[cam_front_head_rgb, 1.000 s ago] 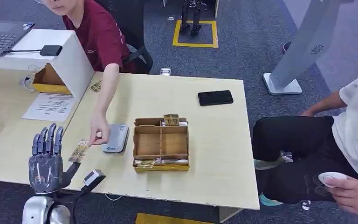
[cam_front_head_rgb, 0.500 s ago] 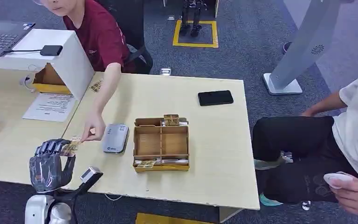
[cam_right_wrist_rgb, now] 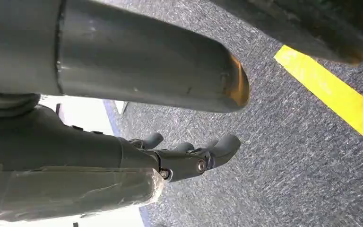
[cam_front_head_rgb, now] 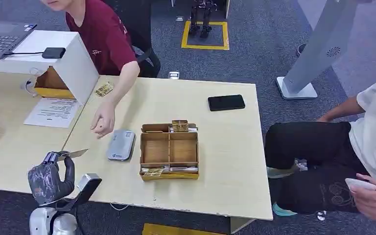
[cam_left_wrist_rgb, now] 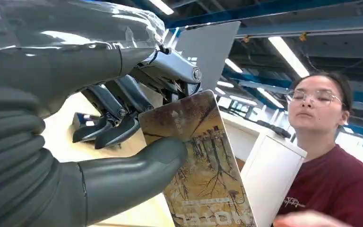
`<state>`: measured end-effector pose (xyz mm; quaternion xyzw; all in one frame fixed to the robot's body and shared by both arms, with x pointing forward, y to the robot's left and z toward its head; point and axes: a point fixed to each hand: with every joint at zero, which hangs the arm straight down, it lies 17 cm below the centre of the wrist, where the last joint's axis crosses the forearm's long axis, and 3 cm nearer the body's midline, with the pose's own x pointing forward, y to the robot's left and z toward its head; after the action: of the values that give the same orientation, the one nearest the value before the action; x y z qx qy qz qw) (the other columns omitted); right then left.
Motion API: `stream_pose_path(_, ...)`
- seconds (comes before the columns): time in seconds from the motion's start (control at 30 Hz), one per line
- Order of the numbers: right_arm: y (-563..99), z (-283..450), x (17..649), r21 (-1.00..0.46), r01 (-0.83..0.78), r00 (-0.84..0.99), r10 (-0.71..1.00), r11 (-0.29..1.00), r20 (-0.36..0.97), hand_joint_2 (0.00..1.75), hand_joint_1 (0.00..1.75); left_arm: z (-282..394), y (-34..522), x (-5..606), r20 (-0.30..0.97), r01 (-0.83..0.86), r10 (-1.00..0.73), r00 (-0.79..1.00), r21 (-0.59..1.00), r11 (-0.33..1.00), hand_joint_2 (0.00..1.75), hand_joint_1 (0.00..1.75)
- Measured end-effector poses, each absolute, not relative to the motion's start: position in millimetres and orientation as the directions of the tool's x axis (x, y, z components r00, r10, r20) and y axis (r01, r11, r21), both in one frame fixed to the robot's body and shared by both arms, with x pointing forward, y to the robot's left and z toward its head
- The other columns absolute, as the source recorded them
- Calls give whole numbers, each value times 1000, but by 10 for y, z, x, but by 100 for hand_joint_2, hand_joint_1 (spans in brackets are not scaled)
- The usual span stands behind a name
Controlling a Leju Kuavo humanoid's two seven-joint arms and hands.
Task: Pass the card to the sensor for recognition and then transmit it.
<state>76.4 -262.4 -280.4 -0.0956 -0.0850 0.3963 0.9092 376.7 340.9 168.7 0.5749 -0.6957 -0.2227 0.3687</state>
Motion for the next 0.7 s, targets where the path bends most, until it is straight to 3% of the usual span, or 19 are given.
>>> stream_pose_path(0.1, -2624, -2803, 769, -242, -703, 673, 736, 669, 79, 0, 0, 1599, 3382, 3787, 310, -627, -948, -73, 724, 285, 175, 175)
stream_pose_path(0.23, -2628, -2803, 769, -241, -695, 681, 728, 677, 80, 0, 0, 1434, 3425, 3863, 524, -618, -849, -62, 648, 445, 175, 175)
stream_pose_path(0.4, -2638, -2805, 763, -240, -687, 691, 719, 686, 79, 0, 0, 1139, 3090, 4092, 806, -431, -575, -140, 474, 768, 175, 175)
stream_pose_path(0.53, -2646, -2806, 752, -240, -684, 694, 716, 689, 77, 0, 0, 1023, 2726, 4168, 887, -285, -433, -162, 378, 881, 175, 175)
stream_pose_path(0.7, -2645, -2807, 743, -239, -688, 690, 720, 685, 75, 0, 0, 1022, 2624, 4188, 898, -254, -409, -160, 363, 896, 175, 175)
